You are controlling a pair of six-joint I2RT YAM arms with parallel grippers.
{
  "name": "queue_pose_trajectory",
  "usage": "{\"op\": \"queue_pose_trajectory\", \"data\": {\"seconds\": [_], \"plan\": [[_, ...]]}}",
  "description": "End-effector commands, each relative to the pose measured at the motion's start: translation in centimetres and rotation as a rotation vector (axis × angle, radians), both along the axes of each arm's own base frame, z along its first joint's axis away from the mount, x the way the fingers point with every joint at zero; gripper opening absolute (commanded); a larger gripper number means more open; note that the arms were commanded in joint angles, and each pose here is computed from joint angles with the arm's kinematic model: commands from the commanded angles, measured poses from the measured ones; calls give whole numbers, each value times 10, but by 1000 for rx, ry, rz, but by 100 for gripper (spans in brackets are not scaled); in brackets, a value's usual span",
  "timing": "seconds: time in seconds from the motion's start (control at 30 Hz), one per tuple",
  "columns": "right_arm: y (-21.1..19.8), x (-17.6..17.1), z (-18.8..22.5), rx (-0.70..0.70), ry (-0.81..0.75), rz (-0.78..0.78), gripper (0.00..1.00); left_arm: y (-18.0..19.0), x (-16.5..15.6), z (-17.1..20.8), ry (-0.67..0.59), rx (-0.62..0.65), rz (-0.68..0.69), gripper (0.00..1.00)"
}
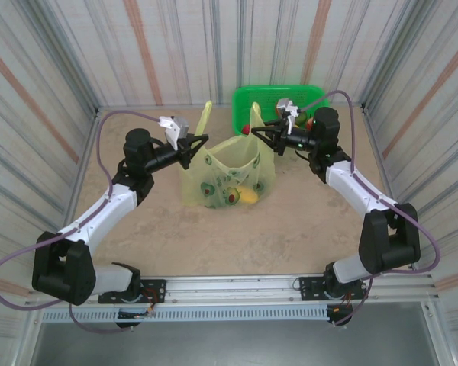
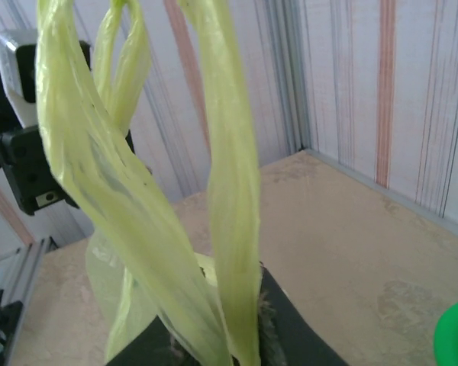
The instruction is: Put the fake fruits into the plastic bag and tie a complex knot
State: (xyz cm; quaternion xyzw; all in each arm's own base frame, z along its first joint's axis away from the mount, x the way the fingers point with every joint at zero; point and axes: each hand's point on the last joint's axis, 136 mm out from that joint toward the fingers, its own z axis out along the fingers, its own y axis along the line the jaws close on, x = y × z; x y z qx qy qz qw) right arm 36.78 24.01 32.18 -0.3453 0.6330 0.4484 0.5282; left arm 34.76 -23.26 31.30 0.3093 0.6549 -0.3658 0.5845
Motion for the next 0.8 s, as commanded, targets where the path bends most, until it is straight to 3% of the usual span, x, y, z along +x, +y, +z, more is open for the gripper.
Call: {"op": "queue_pose_trajectory", "data": {"seconds": [0.0, 0.07, 0.1, 0.17, 0.2, 0.43, 0.77], "plan": [[3, 2, 4, -8, -12, 2, 17, -3, -2, 7, -25, -25, -35, 0], [0, 4, 4, -21, -24, -25, 18, -3, -3, 7, -23, -28, -39, 0], [-2, 6, 3, -28, -31, -40, 23, -3, -3, 8, -26, -29, -39, 0], [-6, 10, 3, -47, -58, -70, 46, -3, -4, 9, -27, -29, -39, 0], [-7, 11, 3, -55, -71, -76, 49, -3, -4, 9, -29, -28, -39, 0], [-12, 25, 3, -59, -95, -39, 53, -4, -6, 8, -28, -25, -47, 0], [20, 19, 1, -16, -24, 155, 55, -6, -8, 8, -31, -21, -58, 0]]}}
